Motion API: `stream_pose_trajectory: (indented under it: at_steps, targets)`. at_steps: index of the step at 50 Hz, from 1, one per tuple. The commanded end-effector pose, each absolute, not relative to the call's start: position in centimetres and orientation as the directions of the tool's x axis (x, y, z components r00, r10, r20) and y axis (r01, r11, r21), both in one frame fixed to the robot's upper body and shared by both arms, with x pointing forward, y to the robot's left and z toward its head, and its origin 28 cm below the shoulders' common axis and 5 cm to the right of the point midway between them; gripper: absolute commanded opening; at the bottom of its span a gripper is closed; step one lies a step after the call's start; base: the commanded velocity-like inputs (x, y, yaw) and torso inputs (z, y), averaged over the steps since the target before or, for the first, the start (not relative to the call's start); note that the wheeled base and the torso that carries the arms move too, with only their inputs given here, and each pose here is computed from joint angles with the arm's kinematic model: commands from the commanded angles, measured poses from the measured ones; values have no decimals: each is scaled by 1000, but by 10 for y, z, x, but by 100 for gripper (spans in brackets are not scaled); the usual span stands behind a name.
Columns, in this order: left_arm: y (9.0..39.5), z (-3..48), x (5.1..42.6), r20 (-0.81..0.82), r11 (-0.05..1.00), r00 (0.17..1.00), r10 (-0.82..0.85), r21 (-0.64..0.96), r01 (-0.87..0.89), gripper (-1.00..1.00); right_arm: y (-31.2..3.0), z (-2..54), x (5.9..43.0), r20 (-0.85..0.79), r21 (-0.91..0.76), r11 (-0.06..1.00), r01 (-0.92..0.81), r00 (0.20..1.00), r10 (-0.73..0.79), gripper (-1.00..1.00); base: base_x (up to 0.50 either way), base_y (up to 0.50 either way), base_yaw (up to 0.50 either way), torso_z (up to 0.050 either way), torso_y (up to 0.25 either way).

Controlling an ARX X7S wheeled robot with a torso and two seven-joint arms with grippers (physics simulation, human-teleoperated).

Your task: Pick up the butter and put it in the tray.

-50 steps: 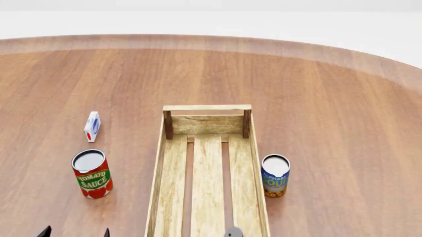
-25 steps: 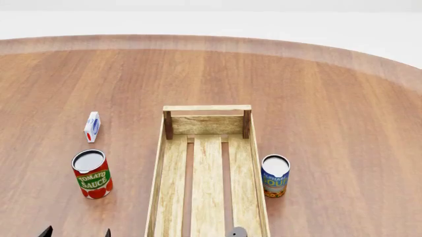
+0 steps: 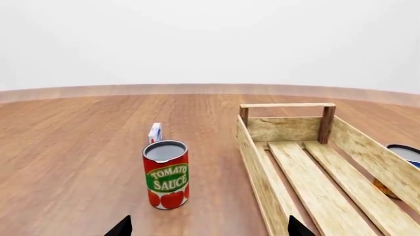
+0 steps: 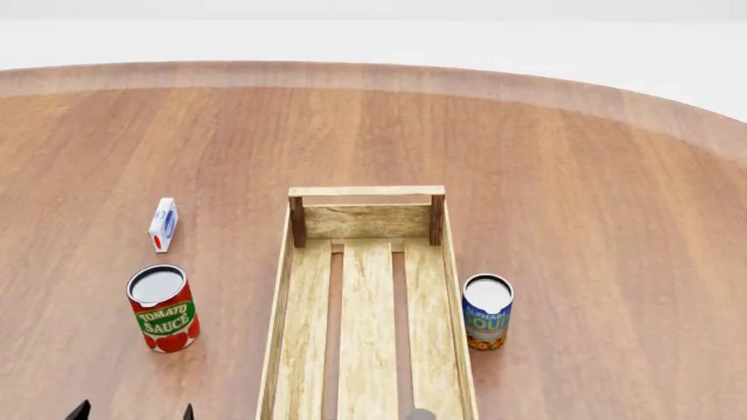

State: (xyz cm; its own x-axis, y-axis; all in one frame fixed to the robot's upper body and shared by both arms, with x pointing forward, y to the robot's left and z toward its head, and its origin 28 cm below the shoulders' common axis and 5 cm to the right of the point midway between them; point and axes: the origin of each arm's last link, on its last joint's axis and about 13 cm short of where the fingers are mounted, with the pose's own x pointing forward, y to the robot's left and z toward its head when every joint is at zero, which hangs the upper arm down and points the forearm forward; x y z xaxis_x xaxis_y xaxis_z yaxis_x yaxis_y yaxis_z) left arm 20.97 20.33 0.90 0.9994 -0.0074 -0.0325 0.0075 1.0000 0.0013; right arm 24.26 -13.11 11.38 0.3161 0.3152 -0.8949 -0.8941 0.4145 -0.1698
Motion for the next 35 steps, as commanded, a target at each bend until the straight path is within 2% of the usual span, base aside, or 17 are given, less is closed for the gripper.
stream_pose_trajectory:
  at_steps: [1, 13, 15, 18, 20, 35]
  targets:
    - [204, 9, 210, -32, 1000, 999, -3, -6, 3, 100, -138, 161, 231, -855, -269, 452, -850, 427, 294, -100, 0, 0, 0, 0, 0]
    - [204, 8, 210, -32, 1000, 999, -2, -7, 1, 100, -149, 188, 225, -805, -304, 522, -797, 508, 307, -100, 0, 0, 0, 0, 0]
    - [205, 8, 210, -32, 1000, 999, -2, -8, 1, 100, -151, 193, 226, -780, -307, 553, -774, 538, 319, -100, 0, 0, 0, 0, 0]
    - [205, 8, 211, -32, 1000, 999, -1, -8, 1, 100, -154, 197, 239, -680, -325, 685, -651, 665, 309, -100, 0, 0, 0, 0, 0]
    - [204, 7, 211, -33, 1000, 999, 0, -7, 0, 100, -156, 196, 247, -651, -310, 734, -604, 697, 299, -100, 0, 0, 0, 0, 0]
    - [205, 10, 211, -31, 1000, 1000, 1, -5, -1, 100, -159, 198, 276, -557, -251, 848, -467, 786, 268, -100, 0, 0, 0, 0, 1]
